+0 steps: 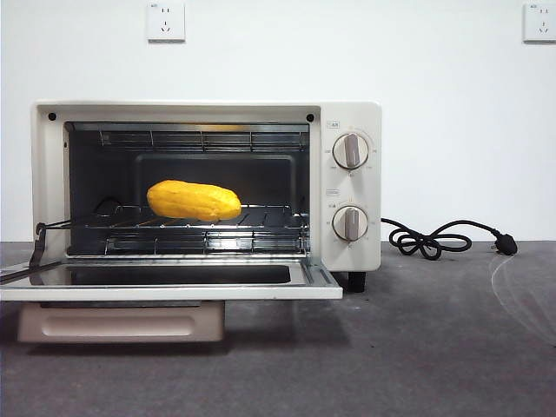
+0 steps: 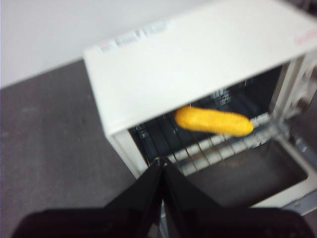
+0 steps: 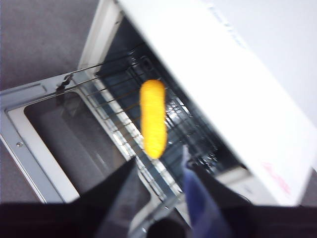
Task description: Take the corn from the table,put the corn in the oven
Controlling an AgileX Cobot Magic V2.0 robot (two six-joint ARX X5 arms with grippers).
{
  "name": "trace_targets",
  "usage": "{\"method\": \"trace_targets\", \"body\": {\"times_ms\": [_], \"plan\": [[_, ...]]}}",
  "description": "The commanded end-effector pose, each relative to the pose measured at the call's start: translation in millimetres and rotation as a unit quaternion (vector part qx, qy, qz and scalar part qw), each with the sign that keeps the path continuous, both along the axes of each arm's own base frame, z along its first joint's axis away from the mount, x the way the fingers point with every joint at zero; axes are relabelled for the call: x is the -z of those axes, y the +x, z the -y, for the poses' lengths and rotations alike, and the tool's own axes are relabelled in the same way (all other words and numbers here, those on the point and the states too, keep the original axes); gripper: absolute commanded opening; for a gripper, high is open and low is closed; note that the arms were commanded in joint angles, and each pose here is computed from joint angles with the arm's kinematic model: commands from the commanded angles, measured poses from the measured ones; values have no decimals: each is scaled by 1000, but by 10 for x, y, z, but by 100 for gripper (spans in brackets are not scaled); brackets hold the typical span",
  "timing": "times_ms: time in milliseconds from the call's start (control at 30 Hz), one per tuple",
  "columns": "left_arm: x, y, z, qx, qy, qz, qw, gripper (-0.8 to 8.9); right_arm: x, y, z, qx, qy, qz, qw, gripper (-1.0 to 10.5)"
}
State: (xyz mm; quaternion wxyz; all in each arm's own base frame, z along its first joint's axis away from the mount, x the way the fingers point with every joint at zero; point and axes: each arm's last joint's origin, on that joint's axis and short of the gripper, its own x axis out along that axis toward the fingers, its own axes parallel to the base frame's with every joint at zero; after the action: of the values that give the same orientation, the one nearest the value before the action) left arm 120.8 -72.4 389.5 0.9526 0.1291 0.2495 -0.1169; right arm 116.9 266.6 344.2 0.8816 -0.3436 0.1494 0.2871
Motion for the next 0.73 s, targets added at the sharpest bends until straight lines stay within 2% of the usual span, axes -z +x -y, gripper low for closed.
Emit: {"method": "trace_targets", "body": {"times_ms": [33, 100, 233, 467, 600, 733], "plan": [[121, 216, 105, 20, 27, -36, 999, -8, -132, -47, 170, 7, 18, -1, 1000, 21], [192, 351, 143, 34, 27, -63, 997, -8, -215, -60, 308, 13, 23, 0, 1000, -8], [313, 601, 143, 83, -14, -114, 990, -8, -342, -49, 592, 14, 30, -10, 999, -8], [390, 849, -184, 131, -127, -155, 971, -8, -450, 158, 1027, -15, 70, -71, 995, -8], [501, 884, -436, 126, -187, -170, 959, -8, -446, 365, 1241, -38, 103, -115, 987, -8], [769, 873, -692, 107, -248, -198, 942, -8, -446, 532, 1406, -73, 151, -154, 974, -8]]}}
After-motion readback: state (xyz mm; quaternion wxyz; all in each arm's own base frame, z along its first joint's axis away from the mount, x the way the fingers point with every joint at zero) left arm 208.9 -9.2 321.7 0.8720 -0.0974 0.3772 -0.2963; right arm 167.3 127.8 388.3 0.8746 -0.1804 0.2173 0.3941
